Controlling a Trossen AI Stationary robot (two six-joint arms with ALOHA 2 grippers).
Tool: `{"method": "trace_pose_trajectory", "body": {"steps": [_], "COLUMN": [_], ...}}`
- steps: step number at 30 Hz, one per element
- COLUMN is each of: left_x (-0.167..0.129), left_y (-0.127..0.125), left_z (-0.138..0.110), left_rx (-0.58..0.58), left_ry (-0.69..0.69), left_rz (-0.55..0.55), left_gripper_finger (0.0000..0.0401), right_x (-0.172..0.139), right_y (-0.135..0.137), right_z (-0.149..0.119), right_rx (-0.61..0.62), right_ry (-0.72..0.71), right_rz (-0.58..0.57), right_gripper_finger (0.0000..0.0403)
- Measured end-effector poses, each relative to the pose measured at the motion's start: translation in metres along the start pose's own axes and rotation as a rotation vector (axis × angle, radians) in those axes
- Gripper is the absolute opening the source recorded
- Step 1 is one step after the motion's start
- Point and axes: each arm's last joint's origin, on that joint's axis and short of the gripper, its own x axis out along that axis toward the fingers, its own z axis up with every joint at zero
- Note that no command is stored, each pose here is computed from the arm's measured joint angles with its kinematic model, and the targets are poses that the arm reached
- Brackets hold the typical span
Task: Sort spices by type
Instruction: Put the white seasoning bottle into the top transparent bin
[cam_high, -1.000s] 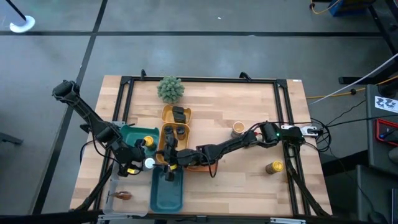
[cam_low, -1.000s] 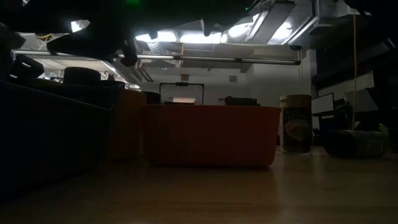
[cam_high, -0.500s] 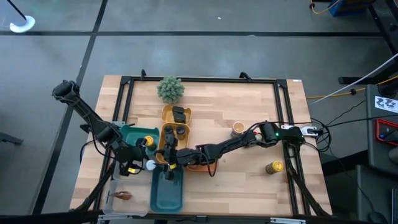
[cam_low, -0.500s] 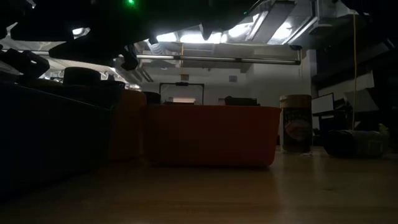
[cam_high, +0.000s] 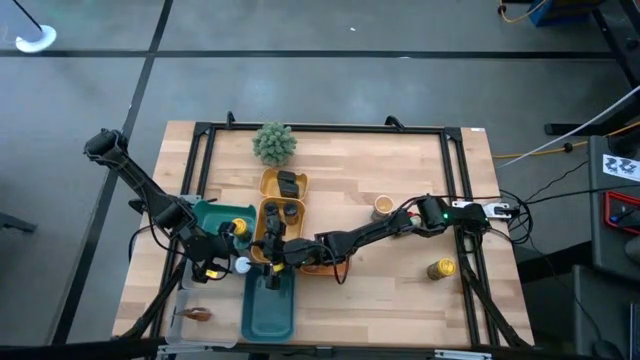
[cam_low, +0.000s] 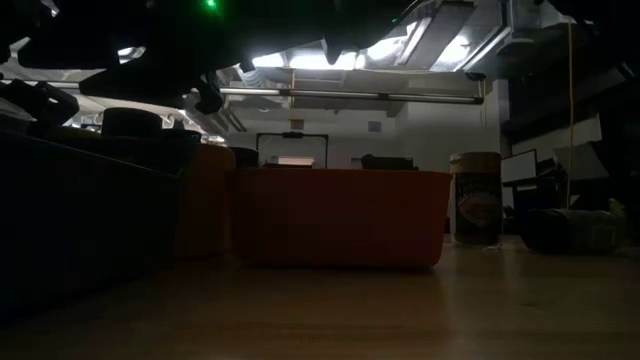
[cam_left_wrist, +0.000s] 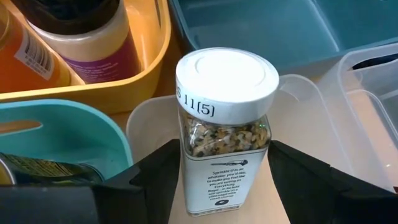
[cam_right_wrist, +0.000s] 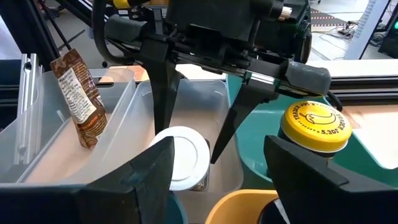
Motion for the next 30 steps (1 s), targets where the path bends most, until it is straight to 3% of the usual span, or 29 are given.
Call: {"method": "trace_pose_trajectory", "body": {"steps": [12,30], "left_x": [-0.0006,-0.0016], "left_y": [0.0015,-0.0002], "left_z": [-0.0034,-0.0043], "left_rx": [0.008,-0.008], "left_ry": [0.037,0.08], "left_rz": [0.016,-0.048], "left_gripper_finger": [0.0226,0.0226], "right_x": [-0.0004,-0.0019], "right_y": [-0.0001,0.0001], "right_z": [-0.0004,0.0014], "right_rx": [-0.003,-0.006], "right_ry": [0.011,0.024], "right_rz": [0.0,0.008], "right_gripper_finger": [0.0248,0.0248]}}
